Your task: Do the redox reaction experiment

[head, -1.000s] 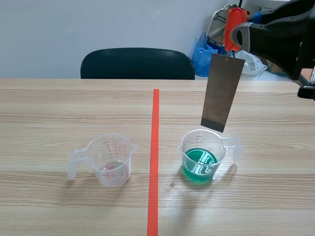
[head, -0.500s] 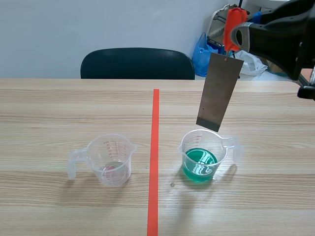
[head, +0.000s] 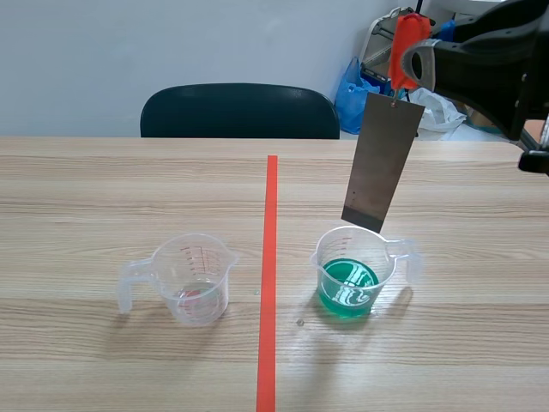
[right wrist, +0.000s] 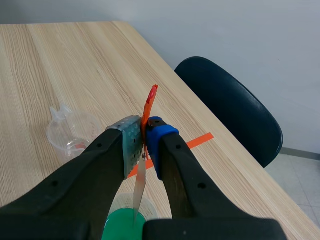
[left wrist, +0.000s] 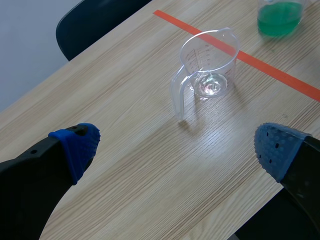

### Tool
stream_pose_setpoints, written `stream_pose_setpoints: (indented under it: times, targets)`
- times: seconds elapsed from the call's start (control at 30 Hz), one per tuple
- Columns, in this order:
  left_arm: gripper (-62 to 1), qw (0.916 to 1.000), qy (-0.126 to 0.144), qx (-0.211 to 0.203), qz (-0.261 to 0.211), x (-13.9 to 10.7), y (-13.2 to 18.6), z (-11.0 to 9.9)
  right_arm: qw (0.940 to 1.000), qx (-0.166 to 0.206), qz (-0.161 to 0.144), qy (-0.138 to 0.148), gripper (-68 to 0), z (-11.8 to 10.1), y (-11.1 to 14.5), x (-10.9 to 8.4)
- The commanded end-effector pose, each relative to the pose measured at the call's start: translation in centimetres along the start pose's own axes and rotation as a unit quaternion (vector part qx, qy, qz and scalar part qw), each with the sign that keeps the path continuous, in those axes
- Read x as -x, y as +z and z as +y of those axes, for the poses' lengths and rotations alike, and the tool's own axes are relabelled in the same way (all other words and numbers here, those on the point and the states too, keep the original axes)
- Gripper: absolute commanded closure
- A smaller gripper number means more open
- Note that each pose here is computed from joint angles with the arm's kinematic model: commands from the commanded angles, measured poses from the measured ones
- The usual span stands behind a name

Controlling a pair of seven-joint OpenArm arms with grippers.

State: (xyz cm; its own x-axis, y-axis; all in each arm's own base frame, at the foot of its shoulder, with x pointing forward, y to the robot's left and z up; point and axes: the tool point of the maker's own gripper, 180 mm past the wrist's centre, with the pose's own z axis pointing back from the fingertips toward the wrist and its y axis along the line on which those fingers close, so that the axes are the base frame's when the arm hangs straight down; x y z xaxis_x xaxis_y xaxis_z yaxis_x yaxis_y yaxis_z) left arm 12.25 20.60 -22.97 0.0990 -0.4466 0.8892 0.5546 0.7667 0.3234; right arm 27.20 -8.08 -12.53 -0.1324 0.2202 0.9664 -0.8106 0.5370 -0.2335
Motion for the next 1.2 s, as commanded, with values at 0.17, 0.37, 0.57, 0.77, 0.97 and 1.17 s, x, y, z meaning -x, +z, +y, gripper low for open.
stream_pose_setpoints:
  times: [0.17, 0.37, 0.57, 0.77, 0.97, 1.17]
  targets:
    - [-62.3, 0.9998, 0.008, -0.003, -0.017, -0.73, -0.12, -0.14, 0.9999, -0.002, -0.013, 0.008, -0.6, -0.05, -0.1, -1.0]
    - [-62.3, 0.9998, 0.008, -0.003, -0.017, -0.73, -0.12, -0.14, 0.9999, -0.001, -0.009, 0.008, -0.6, -0.06, -0.1, -0.87]
    - [-62.3, 0.9998, 0.008, -0.003, -0.017, -0.73, -0.12, -0.14, 0.9999, -0.002, -0.009, 0.008, -0.6, -0.04, -0.11, -0.86]
    - [-62.3, 0.9998, 0.008, -0.003, -0.017, -0.73, -0.12, -0.14, 0.9999, -0.002, -0.009, 0.008, -0.6, -0.04, -0.11, -0.87]
    - [-62.3, 0.9998, 0.008, -0.003, -0.017, -0.73, -0.12, -0.14, 0.9999, -0.002, -0.009, 0.008, -0.6, -0.04, -0.11, -0.87]
    - [-62.3, 0.9998, 0.008, -0.003, -0.017, -0.74, -0.12, -0.14, 0.9999, -0.002, -0.009, 0.008, -0.6, -0.04, -0.11, -0.86]
